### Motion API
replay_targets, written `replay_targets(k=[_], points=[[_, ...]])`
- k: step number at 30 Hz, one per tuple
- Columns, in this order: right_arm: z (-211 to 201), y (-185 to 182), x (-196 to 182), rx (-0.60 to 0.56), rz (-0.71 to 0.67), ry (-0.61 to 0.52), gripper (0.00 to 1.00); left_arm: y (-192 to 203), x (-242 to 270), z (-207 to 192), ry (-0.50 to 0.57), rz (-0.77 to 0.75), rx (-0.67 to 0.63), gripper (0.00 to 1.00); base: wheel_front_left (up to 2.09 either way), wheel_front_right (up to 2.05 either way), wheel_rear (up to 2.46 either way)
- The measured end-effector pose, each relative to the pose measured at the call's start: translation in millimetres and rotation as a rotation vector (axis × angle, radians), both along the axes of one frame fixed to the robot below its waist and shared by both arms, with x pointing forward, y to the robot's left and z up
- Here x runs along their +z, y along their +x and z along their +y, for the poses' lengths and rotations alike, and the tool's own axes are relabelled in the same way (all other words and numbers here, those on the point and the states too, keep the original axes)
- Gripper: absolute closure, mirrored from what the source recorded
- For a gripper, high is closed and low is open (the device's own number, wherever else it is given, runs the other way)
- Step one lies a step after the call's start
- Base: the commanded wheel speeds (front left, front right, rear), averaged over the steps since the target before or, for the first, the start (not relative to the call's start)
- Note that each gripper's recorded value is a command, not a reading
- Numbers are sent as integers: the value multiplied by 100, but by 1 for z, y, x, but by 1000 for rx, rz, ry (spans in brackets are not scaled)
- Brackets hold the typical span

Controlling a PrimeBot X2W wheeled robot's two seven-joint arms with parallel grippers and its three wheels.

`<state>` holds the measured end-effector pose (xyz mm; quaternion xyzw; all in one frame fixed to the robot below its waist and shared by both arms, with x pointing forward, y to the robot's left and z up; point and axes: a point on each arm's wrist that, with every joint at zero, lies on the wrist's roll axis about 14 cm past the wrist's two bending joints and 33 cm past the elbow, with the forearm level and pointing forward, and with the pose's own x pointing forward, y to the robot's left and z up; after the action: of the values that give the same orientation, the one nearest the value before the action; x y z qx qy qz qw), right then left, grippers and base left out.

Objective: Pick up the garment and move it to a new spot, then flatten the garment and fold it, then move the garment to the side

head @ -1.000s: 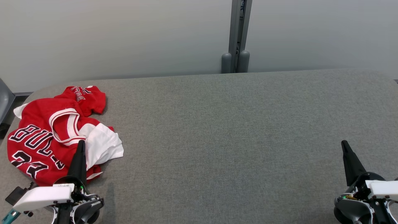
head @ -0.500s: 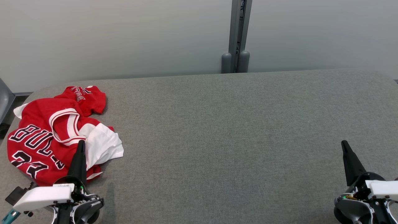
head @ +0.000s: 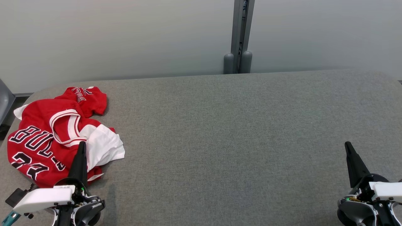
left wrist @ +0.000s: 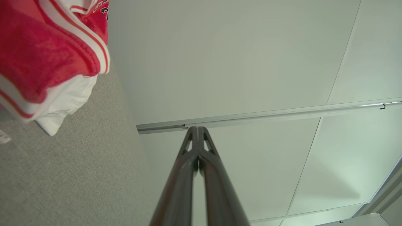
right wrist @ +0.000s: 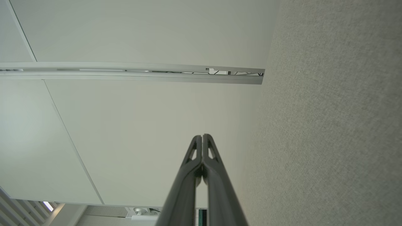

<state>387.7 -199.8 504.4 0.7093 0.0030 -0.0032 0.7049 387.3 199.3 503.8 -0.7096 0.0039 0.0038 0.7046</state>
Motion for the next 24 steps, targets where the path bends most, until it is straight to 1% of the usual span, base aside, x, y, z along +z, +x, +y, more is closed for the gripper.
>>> replay_targets(k=[24], points=[[0,0,0,0,0,0,100,0,0,0,0,0,0,100,0,0,0]])
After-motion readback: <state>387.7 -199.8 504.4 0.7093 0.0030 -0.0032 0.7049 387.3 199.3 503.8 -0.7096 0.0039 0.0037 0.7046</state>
